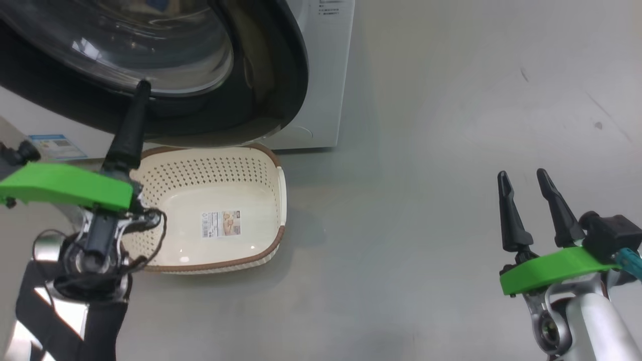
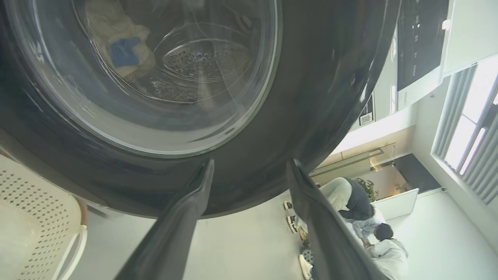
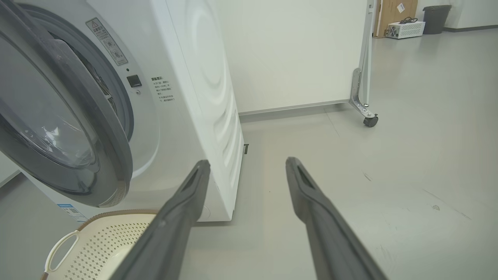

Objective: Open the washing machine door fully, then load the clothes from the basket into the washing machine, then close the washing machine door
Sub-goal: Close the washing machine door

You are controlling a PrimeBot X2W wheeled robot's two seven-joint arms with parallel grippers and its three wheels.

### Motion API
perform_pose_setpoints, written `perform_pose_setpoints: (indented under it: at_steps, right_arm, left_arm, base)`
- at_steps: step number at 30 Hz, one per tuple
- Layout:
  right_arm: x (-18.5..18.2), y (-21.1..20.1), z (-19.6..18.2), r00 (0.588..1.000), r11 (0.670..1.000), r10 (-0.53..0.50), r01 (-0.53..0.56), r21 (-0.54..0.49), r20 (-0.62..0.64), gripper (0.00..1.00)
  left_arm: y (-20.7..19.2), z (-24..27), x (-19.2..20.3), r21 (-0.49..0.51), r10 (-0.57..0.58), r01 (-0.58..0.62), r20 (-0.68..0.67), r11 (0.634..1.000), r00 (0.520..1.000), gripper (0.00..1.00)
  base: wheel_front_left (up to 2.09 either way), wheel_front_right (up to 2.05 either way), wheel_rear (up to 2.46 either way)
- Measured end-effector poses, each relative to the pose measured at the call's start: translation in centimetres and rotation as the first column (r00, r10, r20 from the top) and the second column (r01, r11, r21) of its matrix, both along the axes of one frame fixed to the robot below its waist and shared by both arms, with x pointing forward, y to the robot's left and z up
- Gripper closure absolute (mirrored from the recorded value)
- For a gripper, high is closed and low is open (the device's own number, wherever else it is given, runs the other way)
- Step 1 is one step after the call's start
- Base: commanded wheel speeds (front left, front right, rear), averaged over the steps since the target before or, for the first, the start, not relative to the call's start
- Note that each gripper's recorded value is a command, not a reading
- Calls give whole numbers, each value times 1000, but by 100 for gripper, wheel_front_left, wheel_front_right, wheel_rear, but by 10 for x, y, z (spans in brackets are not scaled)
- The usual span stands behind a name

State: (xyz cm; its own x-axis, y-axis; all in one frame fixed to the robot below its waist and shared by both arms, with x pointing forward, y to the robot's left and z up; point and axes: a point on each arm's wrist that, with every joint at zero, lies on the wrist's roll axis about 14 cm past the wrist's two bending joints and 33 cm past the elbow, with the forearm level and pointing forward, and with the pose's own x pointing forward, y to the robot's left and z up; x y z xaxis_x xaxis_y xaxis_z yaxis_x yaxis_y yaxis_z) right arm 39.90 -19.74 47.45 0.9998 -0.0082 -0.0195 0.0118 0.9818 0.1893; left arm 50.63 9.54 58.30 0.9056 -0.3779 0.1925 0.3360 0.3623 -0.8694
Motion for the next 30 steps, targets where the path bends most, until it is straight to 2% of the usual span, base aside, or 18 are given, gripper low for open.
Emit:
perform_pose_setpoints:
  at_steps: [4, 8, 12, 17, 21, 30]
  right_arm:
    - [-2, 1, 8, 1000, 1000, 6, -6, -8, 16, 0]
    - [-9, 4, 12, 1000, 1000, 16, -15, -17, 20, 0]
    - [-19, 7, 10, 1000, 999, 24, -24, -26, 4, 0]
    - [-27, 10, 16, 999, 999, 37, -36, -41, 10, 0]
    - [-32, 14, 18, 999, 998, 48, -48, -48, 9, 0]
    - [-45, 18, 17, 998, 997, 63, -64, -52, -8, 0]
  left_arm:
    - [12, -8, -15, 149, 85, -92, 52, 985, 995, 0]
    - [26, -21, -30, 275, 163, -185, 100, 944, 981, 0]
    - [30, -26, -48, 366, 188, -236, 163, 900, 969, 0]
    - [39, -35, -66, 535, 212, -305, 229, 788, 950, 0]
    - [48, -42, -79, 631, 235, -348, 259, 693, 937, 0]
    - [51, -57, -109, 752, 222, -374, 301, 543, 927, 0]
  base:
    - [0, 0, 0]
    - [0, 0, 0]
    - [0, 0, 0]
    - [0, 0, 0]
    - [0, 0, 0]
    - [0, 0, 0]
